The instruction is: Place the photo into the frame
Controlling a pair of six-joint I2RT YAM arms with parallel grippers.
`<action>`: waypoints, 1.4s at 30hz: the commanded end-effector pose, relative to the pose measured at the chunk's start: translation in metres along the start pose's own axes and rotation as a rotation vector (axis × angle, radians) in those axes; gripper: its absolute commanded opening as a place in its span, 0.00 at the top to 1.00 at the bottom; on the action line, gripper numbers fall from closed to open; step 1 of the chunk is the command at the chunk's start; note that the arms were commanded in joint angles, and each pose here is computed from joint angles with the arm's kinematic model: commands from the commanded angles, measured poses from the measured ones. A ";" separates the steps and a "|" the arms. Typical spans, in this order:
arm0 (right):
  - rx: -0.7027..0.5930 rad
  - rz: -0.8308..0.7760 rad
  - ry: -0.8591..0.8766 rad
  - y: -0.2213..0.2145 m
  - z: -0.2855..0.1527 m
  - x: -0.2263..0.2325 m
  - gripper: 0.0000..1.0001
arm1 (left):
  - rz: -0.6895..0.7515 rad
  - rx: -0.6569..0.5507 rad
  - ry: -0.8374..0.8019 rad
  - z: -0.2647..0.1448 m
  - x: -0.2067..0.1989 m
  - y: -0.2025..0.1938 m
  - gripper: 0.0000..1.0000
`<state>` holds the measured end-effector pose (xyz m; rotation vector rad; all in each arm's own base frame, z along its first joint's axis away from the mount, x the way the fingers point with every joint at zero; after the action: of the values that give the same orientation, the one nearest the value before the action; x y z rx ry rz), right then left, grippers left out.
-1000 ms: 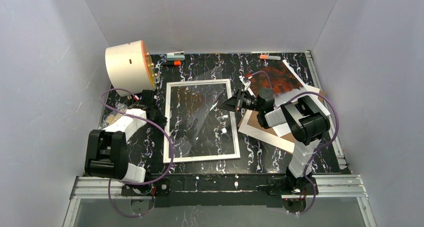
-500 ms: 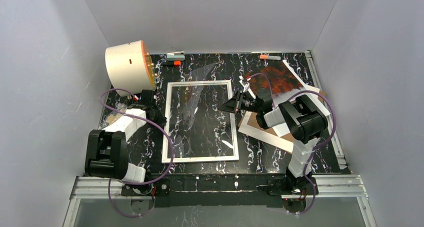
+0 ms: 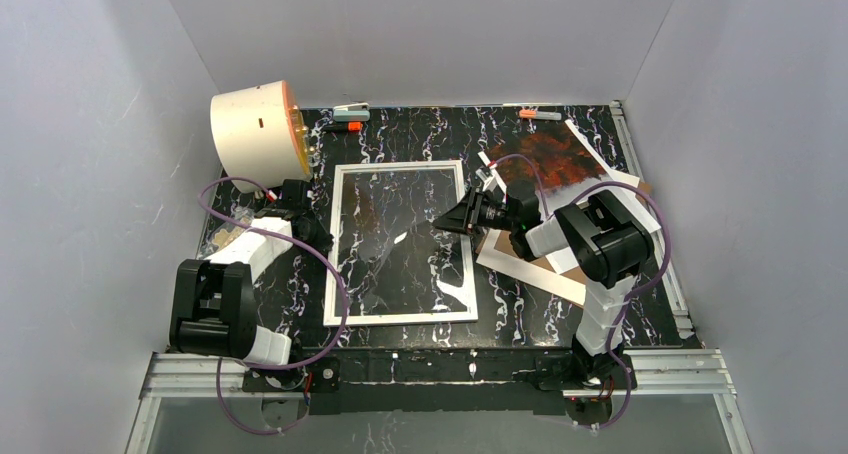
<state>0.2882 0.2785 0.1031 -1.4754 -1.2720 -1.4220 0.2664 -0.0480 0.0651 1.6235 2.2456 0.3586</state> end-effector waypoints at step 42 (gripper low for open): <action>-0.023 -0.020 -0.047 0.008 0.008 -0.022 0.61 | 0.120 0.077 -0.067 0.012 -0.003 -0.012 0.68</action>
<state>0.2910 0.2765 0.0740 -1.5712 -1.2823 -1.3579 0.2707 -0.0576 0.0558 1.7230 2.1351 0.2621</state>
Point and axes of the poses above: each gripper's point midway between its finger pads, its own z axis out along the fingers, its own x axis along the line the jaws close on, y = z × x, the point moved 4 cm from there along -z, back along the fingers, and after that the axes turned 13 degrees about z, right-handed, at the moved point
